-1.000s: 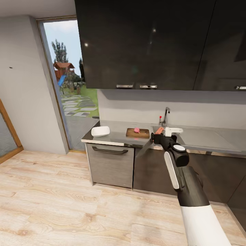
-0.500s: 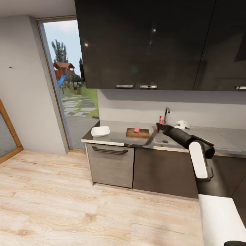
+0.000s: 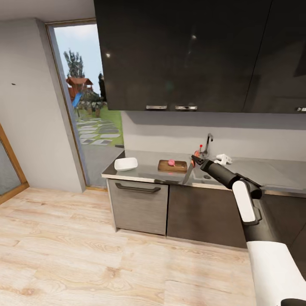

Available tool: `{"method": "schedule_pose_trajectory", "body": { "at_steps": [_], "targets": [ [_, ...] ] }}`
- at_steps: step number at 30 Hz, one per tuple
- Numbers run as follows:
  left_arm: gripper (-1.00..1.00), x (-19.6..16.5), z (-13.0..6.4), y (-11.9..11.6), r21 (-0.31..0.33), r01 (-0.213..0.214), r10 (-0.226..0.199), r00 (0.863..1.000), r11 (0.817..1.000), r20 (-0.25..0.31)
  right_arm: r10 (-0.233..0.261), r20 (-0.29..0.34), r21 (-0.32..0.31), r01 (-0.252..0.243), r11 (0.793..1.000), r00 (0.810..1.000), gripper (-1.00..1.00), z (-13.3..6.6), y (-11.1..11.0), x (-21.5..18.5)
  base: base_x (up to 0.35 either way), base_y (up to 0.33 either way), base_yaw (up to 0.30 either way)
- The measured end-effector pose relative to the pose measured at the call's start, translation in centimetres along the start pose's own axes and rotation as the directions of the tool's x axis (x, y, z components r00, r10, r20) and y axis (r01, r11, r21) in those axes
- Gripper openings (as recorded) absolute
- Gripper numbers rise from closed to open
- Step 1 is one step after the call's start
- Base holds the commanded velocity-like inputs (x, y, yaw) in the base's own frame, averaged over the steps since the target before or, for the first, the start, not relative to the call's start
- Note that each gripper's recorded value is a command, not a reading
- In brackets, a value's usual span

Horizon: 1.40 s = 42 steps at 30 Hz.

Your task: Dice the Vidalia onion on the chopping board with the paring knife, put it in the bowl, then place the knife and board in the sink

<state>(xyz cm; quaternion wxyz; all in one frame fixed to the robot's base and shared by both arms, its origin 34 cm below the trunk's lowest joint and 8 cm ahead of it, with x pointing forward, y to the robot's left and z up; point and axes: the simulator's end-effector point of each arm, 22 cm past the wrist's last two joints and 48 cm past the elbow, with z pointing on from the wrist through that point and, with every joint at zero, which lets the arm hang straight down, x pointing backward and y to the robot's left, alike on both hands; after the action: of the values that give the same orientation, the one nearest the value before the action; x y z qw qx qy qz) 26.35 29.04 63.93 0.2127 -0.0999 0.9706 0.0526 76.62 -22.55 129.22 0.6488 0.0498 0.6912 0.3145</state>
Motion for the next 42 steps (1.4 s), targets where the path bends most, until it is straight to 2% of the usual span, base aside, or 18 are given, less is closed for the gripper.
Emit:
{"method": "schedule_pose_trajectory", "body": {
  "at_steps": [7,13,27,39,42],
  "targets": [
    [1.00,0.0,0.0,0.0,0.000,0.000,0.000,1.000,1.000,0.000,0.005,-0.001,0.001,-0.005,1.000,1.000,-1.00,0.3,-0.5,0.6,0.235,0.163,0.000],
    [1.00,0.0,0.0,0.0,0.001,0.000,0.000,1.000,1.000,0.000,-0.038,-0.016,0.029,0.039,0.999,0.999,-1.00,0.3,-1.1,1.0,0.258,0.051,0.000],
    [1.00,0.0,0.0,0.1,-0.002,-0.001,0.001,1.000,1.000,0.000,-0.090,-0.027,0.050,0.091,0.995,0.996,-1.00,0.1,-1.8,0.8,0.289,-0.099,0.000],
    [1.00,0.0,0.0,0.2,-0.002,-0.002,0.002,1.000,1.000,0.000,-0.092,-0.030,0.048,0.093,0.994,0.995,-1.00,0.1,-1.8,0.9,0.307,-0.093,0.000],
    [1.00,0.0,0.0,0.2,-0.002,-0.002,0.002,1.000,1.000,0.000,-0.092,-0.032,0.028,0.092,0.995,0.995,-1.00,0.1,-1.3,1.0,0.309,-0.057,0.000]
  ]
}}
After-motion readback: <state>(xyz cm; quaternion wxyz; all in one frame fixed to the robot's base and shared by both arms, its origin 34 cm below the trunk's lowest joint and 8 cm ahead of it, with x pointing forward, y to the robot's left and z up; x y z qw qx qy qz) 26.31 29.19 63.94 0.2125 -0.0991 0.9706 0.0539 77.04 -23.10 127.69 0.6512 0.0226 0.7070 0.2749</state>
